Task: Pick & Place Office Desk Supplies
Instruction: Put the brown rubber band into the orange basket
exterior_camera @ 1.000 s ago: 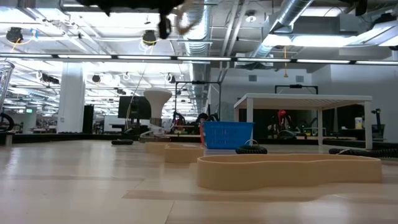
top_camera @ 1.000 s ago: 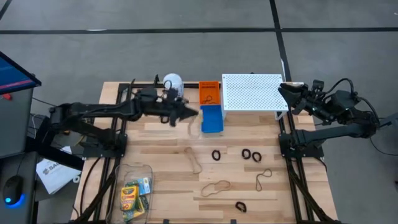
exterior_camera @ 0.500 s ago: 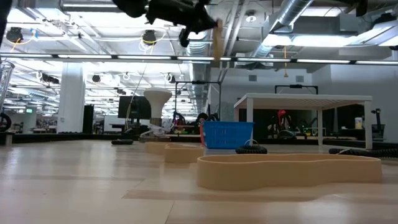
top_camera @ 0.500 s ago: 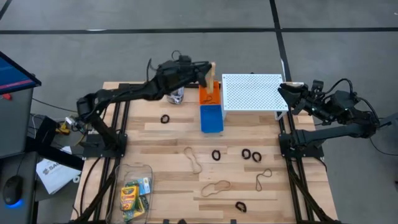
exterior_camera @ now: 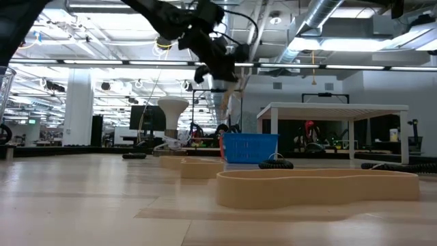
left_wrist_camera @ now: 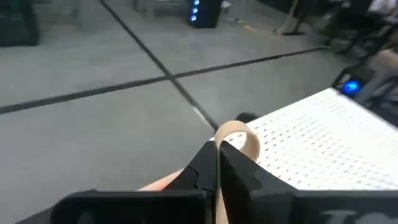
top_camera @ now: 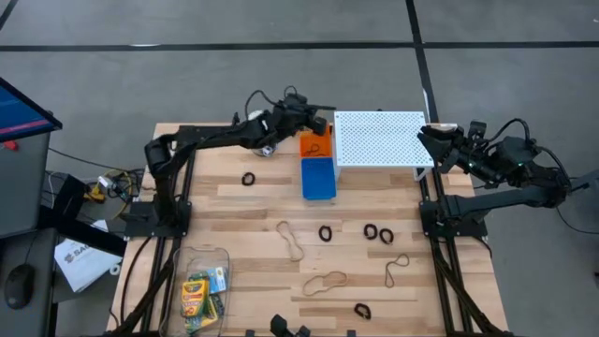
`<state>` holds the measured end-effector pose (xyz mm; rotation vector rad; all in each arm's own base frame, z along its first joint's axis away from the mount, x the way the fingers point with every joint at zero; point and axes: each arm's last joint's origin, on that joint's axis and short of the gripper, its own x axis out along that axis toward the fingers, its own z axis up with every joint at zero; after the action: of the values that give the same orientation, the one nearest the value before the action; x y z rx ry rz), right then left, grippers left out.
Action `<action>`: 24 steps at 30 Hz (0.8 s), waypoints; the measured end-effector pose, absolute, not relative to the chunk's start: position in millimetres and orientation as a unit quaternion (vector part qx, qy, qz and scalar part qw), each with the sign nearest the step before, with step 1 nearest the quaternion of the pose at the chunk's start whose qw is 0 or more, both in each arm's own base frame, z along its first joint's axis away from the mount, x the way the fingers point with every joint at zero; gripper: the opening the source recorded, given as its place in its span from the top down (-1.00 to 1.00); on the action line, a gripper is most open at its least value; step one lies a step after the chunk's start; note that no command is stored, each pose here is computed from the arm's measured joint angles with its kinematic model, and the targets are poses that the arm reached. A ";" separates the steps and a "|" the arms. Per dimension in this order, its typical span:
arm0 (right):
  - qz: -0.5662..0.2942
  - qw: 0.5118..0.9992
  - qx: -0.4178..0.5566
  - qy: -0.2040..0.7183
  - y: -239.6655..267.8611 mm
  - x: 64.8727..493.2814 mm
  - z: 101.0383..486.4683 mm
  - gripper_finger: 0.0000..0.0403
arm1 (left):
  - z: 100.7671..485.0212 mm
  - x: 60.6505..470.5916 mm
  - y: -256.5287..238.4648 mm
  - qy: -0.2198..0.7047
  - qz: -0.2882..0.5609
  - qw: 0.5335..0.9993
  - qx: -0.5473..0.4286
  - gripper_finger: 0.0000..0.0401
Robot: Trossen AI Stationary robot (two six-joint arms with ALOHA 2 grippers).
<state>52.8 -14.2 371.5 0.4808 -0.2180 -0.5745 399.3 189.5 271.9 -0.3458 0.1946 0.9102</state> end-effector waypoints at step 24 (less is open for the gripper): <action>-0.279 0.925 0.235 -0.107 -14.1 52.8 371.5 -0.11 | 218.7 408.0 197.6 0.135 0.423 0.861 -0.248 0.76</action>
<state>52.8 -14.1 371.5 0.4825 -0.2186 -0.5727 408.0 197.6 218.7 -0.5209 0.2834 0.8868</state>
